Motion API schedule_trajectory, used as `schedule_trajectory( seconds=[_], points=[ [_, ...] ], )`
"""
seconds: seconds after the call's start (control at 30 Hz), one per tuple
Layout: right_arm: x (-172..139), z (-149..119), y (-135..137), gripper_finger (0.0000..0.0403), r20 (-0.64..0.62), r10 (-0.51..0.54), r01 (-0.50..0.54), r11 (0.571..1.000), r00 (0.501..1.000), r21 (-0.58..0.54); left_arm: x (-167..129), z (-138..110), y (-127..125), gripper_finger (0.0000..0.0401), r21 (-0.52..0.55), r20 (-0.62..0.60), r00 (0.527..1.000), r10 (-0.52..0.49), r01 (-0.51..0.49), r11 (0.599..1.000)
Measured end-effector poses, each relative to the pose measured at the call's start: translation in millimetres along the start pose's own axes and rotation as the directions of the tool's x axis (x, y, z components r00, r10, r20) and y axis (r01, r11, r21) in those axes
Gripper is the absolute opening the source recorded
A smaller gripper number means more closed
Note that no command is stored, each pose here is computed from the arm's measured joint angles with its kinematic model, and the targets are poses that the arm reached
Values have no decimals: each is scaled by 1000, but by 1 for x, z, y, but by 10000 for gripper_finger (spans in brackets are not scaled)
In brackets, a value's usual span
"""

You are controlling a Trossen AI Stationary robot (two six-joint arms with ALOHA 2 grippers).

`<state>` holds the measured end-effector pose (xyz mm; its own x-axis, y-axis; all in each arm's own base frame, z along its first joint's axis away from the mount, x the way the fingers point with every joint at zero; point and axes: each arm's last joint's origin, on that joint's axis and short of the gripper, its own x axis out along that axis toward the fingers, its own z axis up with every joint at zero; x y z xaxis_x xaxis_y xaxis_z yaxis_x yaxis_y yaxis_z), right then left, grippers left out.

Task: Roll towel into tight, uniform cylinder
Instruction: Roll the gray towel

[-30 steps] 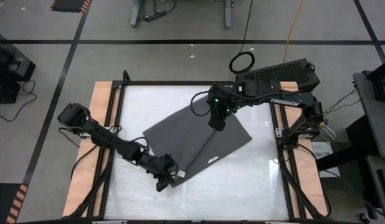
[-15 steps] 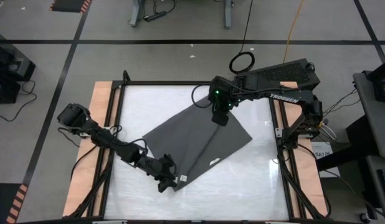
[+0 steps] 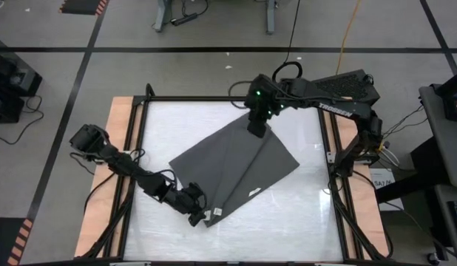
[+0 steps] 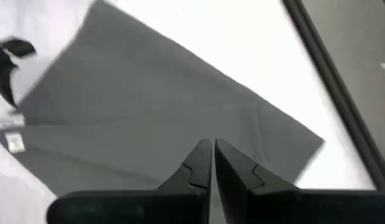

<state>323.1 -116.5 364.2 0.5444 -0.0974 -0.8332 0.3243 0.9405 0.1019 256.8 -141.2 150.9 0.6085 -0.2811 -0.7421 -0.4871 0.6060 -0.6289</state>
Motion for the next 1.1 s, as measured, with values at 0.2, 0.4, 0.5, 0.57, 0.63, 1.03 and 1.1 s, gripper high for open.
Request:
schedule_trajectory(
  seconds=[0.2,0.4,0.5,0.57,0.63,1.03,1.1],
  points=[
    [50,11,-34,5,-27,146,-141,979,989,151,-27,30,-10,186,-115,93,988,-126,136,984],
    [101,4,-60,39,-151,161,-123,965,975,230,-67,51,-7,183,-135,284,955,-89,131,982],
    [121,-1,-70,73,-193,162,-115,966,968,231,-80,57,0,183,-153,328,944,-32,86,985],
    [134,-4,-77,97,-223,162,-111,968,961,225,-84,59,7,183,-172,325,946,20,38,984],
    [148,-10,-84,118,-266,166,-103,967,950,234,-85,61,14,183,-194,306,949,78,-18,981],
    [193,-10,-105,179,-348,115,-79,990,931,117,-87,77,26,183,-306,278,955,107,-17,952],
    [198,-8,-108,182,-337,113,-82,991,935,105,-88,79,28,183,-317,287,951,117,-21,948]
  ],
)
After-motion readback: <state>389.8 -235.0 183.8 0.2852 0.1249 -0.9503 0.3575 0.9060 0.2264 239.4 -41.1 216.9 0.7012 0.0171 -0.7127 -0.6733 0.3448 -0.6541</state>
